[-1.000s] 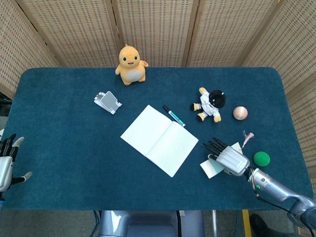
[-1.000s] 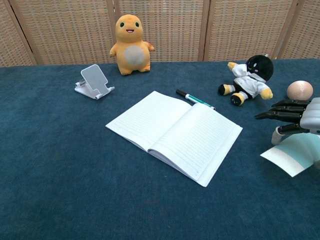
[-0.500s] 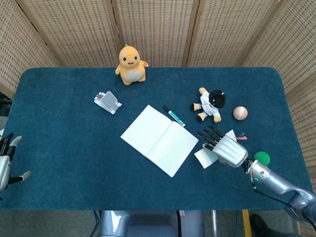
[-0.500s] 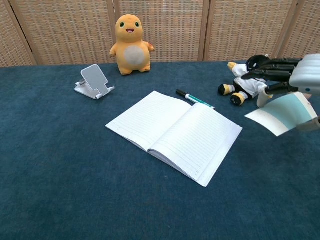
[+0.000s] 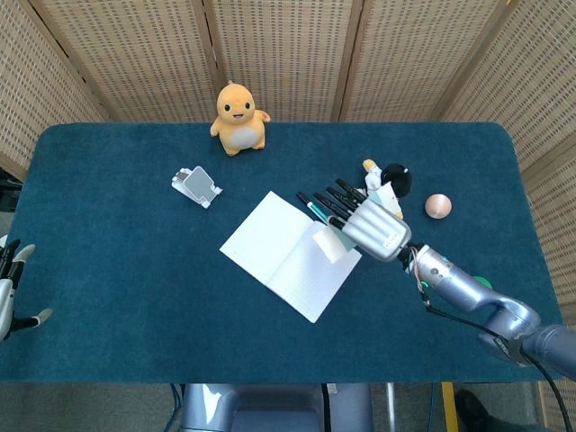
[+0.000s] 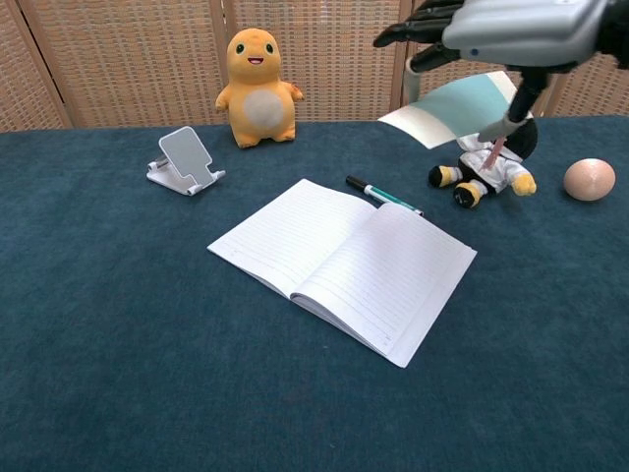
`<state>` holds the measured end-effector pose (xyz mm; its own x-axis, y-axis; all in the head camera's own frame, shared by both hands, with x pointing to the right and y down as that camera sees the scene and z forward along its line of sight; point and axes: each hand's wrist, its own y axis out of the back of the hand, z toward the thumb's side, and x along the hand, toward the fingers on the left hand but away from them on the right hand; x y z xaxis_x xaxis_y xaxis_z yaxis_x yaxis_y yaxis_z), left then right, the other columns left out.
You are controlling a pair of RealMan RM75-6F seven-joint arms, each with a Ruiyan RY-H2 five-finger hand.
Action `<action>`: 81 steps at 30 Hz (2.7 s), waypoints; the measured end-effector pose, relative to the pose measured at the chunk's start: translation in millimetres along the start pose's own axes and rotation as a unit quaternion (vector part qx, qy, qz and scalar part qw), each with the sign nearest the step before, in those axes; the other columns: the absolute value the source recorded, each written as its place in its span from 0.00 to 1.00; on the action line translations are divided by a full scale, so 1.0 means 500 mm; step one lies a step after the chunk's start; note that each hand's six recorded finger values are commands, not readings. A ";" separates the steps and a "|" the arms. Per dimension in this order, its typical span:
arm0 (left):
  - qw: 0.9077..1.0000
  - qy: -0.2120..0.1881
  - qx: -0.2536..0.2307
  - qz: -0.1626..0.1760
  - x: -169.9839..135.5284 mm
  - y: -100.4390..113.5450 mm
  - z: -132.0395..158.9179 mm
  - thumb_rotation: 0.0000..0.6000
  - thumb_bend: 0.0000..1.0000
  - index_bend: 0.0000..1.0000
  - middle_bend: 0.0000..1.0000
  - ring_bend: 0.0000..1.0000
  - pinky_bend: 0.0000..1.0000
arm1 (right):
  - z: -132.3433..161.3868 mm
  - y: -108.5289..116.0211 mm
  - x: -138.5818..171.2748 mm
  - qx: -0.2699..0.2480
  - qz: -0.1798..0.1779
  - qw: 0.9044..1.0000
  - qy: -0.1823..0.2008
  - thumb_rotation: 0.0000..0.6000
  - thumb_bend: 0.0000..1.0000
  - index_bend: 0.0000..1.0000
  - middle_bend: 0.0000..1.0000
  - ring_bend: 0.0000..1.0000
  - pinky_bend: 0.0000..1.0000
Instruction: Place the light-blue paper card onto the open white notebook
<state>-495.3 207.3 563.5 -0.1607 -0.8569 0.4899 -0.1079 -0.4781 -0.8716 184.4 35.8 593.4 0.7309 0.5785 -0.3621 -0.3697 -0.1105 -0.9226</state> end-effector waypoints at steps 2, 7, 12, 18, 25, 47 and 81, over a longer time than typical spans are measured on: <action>1.000 0.006 -0.001 -0.001 0.005 0.000 -0.004 1.00 0.00 0.00 0.00 0.00 0.00 | 0.011 0.012 -0.039 0.011 0.003 1.000 0.006 1.00 0.36 0.61 0.00 0.00 0.04; 1.000 0.020 -0.004 -0.005 0.016 -0.002 -0.013 1.00 0.00 0.00 0.00 0.00 0.00 | 0.077 0.027 -0.144 0.037 0.007 0.999 0.035 1.00 0.36 0.61 0.00 0.00 0.06; 0.999 0.030 -0.006 -0.015 0.026 -0.009 -0.021 1.00 0.00 0.00 0.00 0.00 0.00 | 0.130 -0.006 -0.213 0.070 0.027 0.996 0.051 1.00 0.36 0.61 0.00 0.00 0.06; 0.999 0.036 -0.008 -0.020 0.034 -0.010 -0.025 1.00 0.00 0.00 0.00 0.00 0.00 | 0.194 -0.043 -0.270 0.111 0.050 0.990 0.074 1.00 0.36 0.61 0.00 0.00 0.06; 0.999 0.039 -0.012 -0.026 0.040 -0.011 -0.032 1.00 0.00 0.00 0.00 0.00 0.00 | 0.236 -0.087 -0.289 0.129 0.076 0.985 0.091 1.00 0.36 0.61 0.00 0.00 0.06; 0.998 0.040 -0.010 -0.038 0.054 -0.014 -0.033 1.00 0.00 0.00 0.00 0.00 0.00 | 0.301 -0.129 -0.286 0.169 0.073 0.973 0.137 1.00 0.18 0.35 0.00 0.00 0.06; 0.998 0.004 0.013 0.059 0.025 0.019 -0.008 1.00 0.00 0.00 0.00 0.00 0.00 | 0.213 -0.103 -0.198 -0.143 0.122 0.982 0.024 1.00 1.00 0.01 0.00 0.00 0.06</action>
<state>-502.3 192.9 561.2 -0.1779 -0.9058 0.3846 -0.0627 -0.3796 -0.9230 69.7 70.3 690.9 0.6695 0.4688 -0.5762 -0.3657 -0.4672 -0.8050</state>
